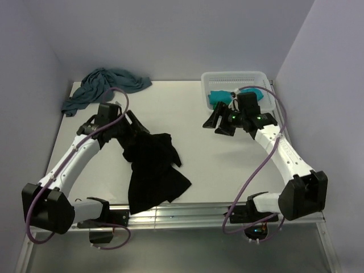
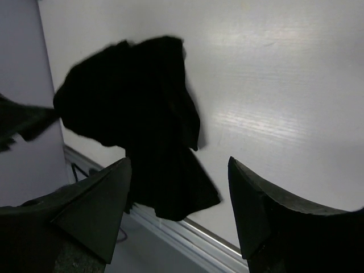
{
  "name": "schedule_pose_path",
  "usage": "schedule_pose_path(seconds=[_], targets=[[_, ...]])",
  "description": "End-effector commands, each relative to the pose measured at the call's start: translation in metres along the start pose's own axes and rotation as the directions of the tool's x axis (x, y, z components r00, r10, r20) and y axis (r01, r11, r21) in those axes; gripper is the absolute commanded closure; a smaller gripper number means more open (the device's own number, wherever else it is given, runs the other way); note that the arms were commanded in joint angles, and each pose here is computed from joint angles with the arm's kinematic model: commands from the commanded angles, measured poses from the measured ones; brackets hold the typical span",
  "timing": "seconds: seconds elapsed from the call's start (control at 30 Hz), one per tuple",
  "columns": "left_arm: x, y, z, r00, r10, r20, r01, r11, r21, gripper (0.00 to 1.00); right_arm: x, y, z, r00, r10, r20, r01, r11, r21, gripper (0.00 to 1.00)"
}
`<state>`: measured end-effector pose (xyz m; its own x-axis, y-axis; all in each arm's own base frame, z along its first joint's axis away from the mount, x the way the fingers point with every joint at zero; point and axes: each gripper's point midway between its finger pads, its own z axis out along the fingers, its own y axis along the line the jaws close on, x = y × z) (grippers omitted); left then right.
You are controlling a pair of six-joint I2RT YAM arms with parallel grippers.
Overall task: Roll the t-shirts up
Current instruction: Move the tshirt to the center of the board
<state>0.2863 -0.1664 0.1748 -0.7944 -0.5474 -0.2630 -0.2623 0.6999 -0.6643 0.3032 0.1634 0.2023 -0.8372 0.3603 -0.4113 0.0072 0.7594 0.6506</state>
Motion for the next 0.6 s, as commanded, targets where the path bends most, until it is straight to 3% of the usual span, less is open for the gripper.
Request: schedule_pose_path(seconds=[0.0,0.07,0.2,0.37,0.43,0.57], targets=[[-0.054,-0.020,-0.045,0.972,0.104,0.209,-0.083,0.991,-0.108,0.12,0.035,0.014,0.018,0.980,-0.125,-0.152,0.116,0.991,-0.069,0.25],[-0.064,-0.030,-0.057,0.956,0.149,0.253,-0.129,0.987,-0.093,0.03,0.061,0.015,0.030,0.956,-0.187,-0.227,0.178,0.982,-0.062,0.25],[-0.061,-0.049,-0.063,0.947,0.215,0.238,-0.217,0.976,-0.019,0.09,0.096,0.018,0.044,0.911,-0.254,-0.324,0.240,0.967,-0.085,0.30],[-0.015,-0.032,-0.035,0.976,0.215,0.046,-0.215,0.976,0.012,0.15,0.157,0.005,0.053,0.810,-0.305,-0.500,0.308,0.948,-0.079,0.39],[0.008,-0.007,-0.016,0.982,0.177,-0.057,-0.179,0.983,-0.031,0.16,0.187,-0.005,0.052,0.762,-0.320,-0.562,0.344,0.937,-0.067,0.39],[0.036,0.025,0.004,0.979,0.129,-0.155,-0.143,0.986,-0.088,0.16,0.209,-0.019,0.056,0.738,-0.294,-0.607,0.336,0.941,-0.047,0.40]])
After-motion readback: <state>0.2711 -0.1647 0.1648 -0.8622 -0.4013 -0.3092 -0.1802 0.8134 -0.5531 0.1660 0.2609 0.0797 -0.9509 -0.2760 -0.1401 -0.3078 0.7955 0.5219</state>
